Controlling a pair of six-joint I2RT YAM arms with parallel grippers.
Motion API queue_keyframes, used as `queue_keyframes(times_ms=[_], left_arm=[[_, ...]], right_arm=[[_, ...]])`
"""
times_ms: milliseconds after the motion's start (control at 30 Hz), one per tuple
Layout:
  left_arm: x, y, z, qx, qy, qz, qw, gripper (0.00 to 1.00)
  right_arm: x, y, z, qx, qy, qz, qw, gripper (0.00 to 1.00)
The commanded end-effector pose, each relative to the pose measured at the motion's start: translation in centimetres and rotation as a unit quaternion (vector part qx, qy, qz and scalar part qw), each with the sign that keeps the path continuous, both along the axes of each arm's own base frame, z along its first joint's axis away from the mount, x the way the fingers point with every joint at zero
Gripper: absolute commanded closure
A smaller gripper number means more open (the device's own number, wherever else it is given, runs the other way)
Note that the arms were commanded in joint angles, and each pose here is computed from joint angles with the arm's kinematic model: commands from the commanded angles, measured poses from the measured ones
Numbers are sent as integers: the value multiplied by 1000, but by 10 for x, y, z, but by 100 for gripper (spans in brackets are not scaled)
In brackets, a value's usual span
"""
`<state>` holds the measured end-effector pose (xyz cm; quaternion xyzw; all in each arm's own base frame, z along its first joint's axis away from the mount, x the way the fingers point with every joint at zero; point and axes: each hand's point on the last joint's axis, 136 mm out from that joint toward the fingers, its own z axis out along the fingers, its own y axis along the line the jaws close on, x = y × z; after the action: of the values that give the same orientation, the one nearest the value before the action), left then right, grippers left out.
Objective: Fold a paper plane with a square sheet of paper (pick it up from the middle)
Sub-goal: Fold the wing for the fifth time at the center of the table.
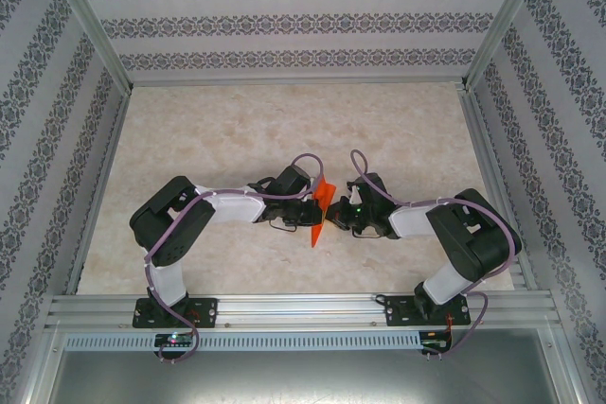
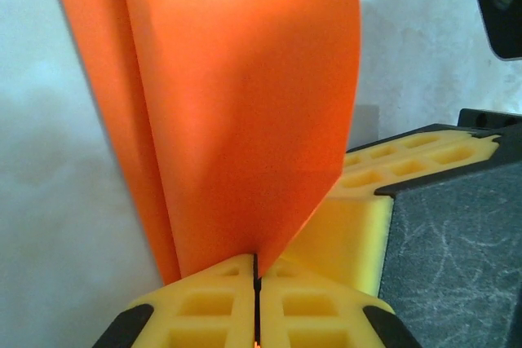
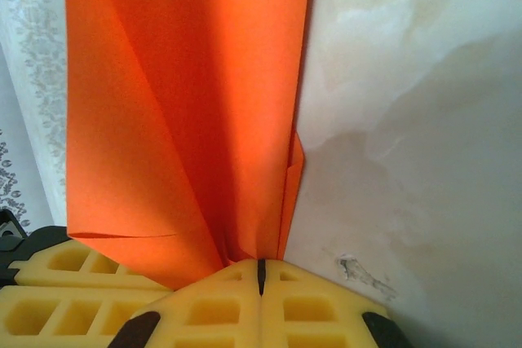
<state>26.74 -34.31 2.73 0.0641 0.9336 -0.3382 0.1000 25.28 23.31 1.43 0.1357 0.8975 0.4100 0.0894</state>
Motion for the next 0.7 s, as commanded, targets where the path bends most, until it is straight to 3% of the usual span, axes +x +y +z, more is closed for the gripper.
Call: queue_keyframes(times_ms=[0, 667], left_arm=[[12, -4, 16, -16, -15, 7, 1000, 90], [7, 3, -16, 18, 4, -3, 1000, 85]], right_arm=[[-10, -11, -22, -41, 25, -2, 999, 100], [-10, -9, -13, -31, 16, -1, 999, 100]])
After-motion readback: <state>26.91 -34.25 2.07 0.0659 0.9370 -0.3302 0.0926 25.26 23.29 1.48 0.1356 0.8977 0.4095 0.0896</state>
